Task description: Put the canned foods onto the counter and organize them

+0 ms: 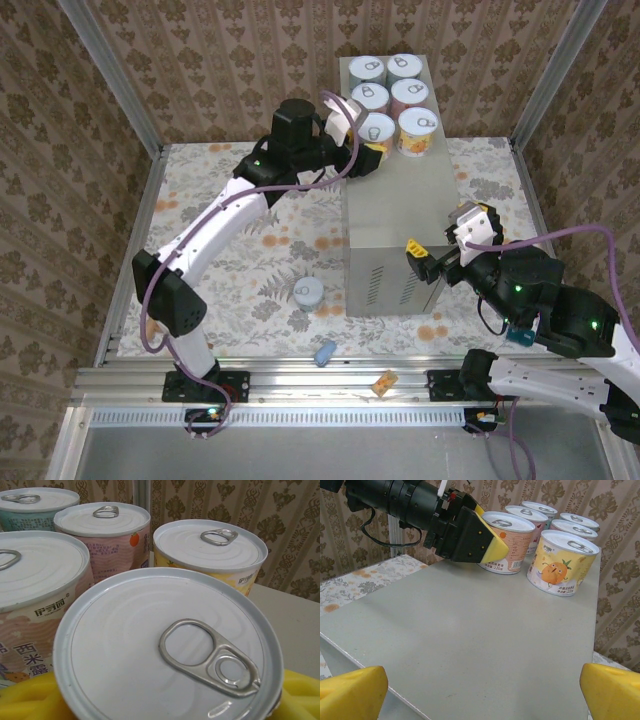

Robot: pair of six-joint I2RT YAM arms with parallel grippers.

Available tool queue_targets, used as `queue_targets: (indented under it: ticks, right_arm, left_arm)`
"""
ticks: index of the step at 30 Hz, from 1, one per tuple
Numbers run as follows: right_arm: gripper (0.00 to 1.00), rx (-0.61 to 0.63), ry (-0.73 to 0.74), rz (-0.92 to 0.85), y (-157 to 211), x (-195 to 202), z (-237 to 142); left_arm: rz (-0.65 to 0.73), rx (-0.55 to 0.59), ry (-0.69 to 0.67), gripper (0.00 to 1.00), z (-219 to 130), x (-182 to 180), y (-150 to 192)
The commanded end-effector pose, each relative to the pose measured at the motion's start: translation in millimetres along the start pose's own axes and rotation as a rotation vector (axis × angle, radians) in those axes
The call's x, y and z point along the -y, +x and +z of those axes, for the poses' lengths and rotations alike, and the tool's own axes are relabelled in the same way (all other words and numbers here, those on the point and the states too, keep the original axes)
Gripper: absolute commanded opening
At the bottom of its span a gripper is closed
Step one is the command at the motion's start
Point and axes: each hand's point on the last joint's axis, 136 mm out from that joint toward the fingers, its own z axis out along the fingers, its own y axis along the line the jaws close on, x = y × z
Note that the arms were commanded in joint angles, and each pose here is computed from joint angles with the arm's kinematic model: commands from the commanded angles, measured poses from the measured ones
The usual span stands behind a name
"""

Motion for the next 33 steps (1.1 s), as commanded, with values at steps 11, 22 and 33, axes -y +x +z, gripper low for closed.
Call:
queue_targets:
  ticks: [11,22,33]
  right_arm:
    - [1.0,0.037,0.031,0.009,-11,9,-6]
    - [1.0,0.036,0.031,0.012,-9,9,-6]
    - [1.0,0.038,0.026,0.016,-10,10,-9]
  left_arm:
    - [-0.028,-0.046,0.009,0.74,4,-5,14]
    - [-0.026,-0.031,-0.007,0.91,-7,-1,8]
    - [-0.025,0.024,-0.082,1.0,-75,17,-2]
